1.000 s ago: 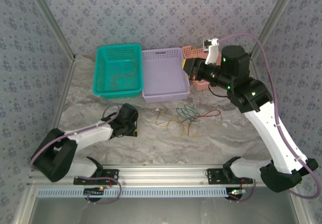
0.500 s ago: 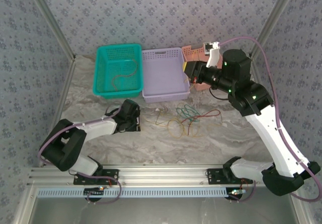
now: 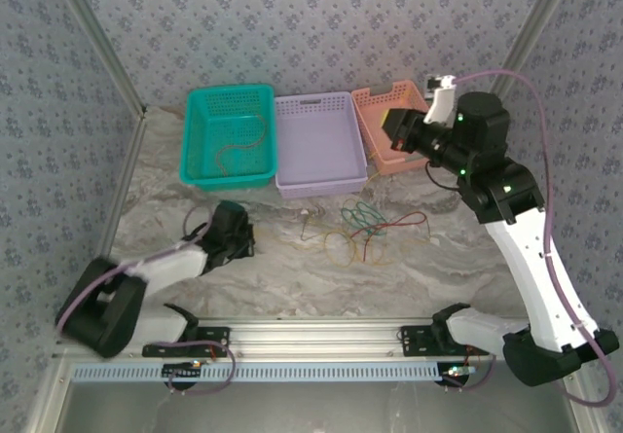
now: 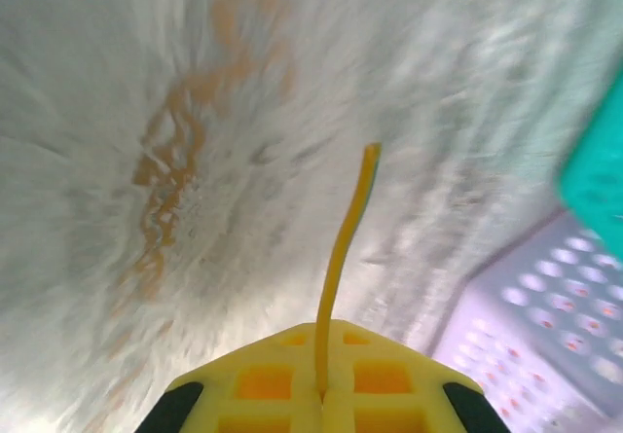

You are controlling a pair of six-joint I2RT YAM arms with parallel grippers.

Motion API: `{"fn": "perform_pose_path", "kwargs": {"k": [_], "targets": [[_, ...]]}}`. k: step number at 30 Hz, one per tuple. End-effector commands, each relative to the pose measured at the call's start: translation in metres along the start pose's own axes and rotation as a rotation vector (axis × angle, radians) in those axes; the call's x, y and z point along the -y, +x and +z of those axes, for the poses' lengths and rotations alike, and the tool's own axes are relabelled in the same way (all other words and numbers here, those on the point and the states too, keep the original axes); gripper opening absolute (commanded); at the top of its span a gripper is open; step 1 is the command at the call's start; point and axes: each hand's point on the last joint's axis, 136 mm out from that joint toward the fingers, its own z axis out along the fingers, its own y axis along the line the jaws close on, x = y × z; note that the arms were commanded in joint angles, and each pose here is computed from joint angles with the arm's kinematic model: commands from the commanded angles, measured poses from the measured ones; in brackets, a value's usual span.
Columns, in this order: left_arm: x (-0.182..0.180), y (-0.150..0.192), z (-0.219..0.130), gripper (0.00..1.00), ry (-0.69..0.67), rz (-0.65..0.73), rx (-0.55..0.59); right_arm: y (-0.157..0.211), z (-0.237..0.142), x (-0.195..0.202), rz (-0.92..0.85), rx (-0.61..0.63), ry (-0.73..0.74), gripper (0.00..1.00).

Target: Untangle the cables

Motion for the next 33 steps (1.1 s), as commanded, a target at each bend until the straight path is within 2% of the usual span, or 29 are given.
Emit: {"fn": "perform_pose_path", "kwargs": {"k": [1, 5, 12, 15, 17, 20, 25, 29, 33], "targets": [[0.027, -0.034, -0.054, 0.00, 0.112, 0.123, 0.154, -0.029, -0.014, 0.028, -0.002, 0.089, 0.076, 0.00], [0.043, -0.060, -0.104, 0.00, 0.167, 0.164, 0.196, -0.059, -0.017, 0.066, 0.029, 0.156, 0.171, 0.00], [0.071, -0.093, -0.157, 0.00, 0.194, 0.197, 0.267, -0.090, -0.032, 0.121, 0.077, 0.237, 0.327, 0.00], [0.099, -0.096, -0.173, 0.00, 0.232, 0.232, 0.276, -0.098, -0.038, 0.128, 0.099, 0.259, 0.316, 0.00], [0.128, -0.089, -0.181, 0.00, 0.283, 0.290, 0.254, -0.100, -0.031, 0.121, 0.102, 0.243, 0.259, 0.00], [0.186, -0.057, -0.190, 0.00, 0.404, 0.416, 0.132, -0.097, -0.008, 0.082, 0.059, 0.181, 0.062, 0.00], [0.255, 0.028, -0.200, 0.00, 0.531, 0.678, -0.063, -0.090, 0.032, 0.030, -0.024, 0.096, -0.088, 0.00], [0.280, 0.092, -0.192, 0.00, 0.558, 0.842, -0.156, -0.094, 0.071, 0.014, -0.034, 0.072, -0.148, 0.00], [0.292, 0.138, -0.160, 0.00, 0.551, 0.930, -0.219, -0.097, 0.117, 0.011, -0.021, 0.038, -0.198, 0.00]]}}
